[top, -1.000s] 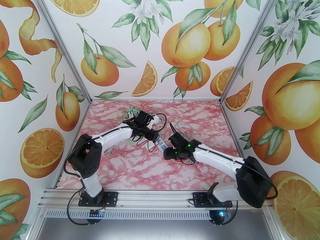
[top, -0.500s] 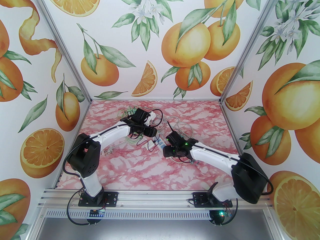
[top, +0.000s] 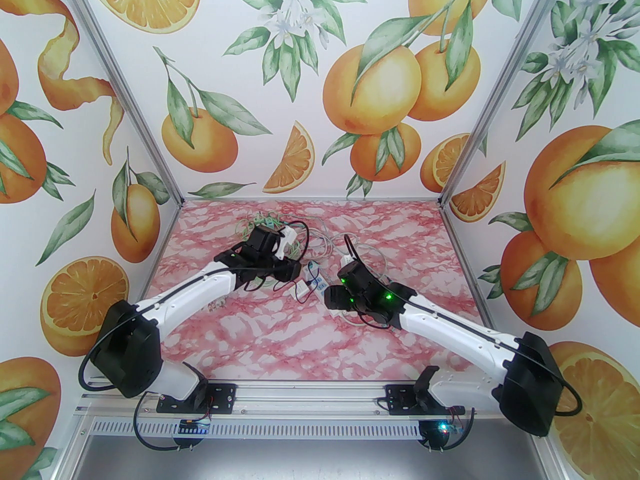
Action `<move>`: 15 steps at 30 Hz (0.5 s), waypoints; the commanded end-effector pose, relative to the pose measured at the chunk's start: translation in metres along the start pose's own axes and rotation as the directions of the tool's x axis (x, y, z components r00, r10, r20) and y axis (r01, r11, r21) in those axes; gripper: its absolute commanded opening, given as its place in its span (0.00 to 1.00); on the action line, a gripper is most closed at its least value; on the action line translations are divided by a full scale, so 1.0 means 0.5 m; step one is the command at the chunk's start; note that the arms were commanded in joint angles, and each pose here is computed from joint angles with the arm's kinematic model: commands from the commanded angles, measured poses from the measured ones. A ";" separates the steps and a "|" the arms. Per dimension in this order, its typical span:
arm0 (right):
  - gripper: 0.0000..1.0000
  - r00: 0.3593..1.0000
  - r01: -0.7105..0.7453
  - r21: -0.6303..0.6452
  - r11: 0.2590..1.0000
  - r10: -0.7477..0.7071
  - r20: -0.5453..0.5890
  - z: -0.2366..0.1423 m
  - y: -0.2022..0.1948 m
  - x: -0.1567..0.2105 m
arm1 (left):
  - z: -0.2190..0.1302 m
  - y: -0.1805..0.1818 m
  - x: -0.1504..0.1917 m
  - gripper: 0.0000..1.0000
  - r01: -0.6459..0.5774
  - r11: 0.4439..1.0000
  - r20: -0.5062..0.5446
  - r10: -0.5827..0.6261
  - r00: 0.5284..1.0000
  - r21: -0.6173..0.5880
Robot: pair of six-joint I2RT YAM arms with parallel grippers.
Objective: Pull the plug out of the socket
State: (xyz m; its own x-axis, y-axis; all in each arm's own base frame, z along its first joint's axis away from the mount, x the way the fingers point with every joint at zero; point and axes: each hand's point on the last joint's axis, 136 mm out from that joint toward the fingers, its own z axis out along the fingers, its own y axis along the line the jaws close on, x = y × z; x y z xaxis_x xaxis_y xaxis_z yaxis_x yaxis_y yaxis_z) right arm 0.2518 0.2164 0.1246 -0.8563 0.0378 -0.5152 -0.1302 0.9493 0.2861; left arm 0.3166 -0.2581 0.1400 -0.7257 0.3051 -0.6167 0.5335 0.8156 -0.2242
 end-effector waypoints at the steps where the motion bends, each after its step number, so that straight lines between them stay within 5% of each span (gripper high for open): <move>1: 0.73 0.993 -0.112 0.049 0.993 0.110 0.046 -0.001 -0.043 -0.018 | 0.053 -0.035 0.053 0.43 -0.075 0.997 -0.061 0.074 0.995 -0.020; 8: 0.73 0.985 -0.163 0.049 0.985 0.160 0.069 -0.022 -0.075 -0.013 | 0.115 -0.100 0.067 0.42 -0.103 0.994 -0.088 0.106 0.990 0.032; 15: 0.74 0.980 -0.185 0.039 0.982 0.181 0.077 -0.034 -0.084 -0.005 | 0.154 -0.075 0.075 0.42 -0.123 0.991 -0.108 0.117 0.987 -0.050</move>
State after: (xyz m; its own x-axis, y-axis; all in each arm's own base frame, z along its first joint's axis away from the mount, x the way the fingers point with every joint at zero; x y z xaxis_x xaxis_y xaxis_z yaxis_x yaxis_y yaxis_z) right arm 0.2528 0.1793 0.1302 -0.8315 0.2069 -0.5156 0.0152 0.9361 0.3513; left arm 0.2851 -0.3074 0.0567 -0.7227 0.4762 -0.5010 0.6095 0.7809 -0.1369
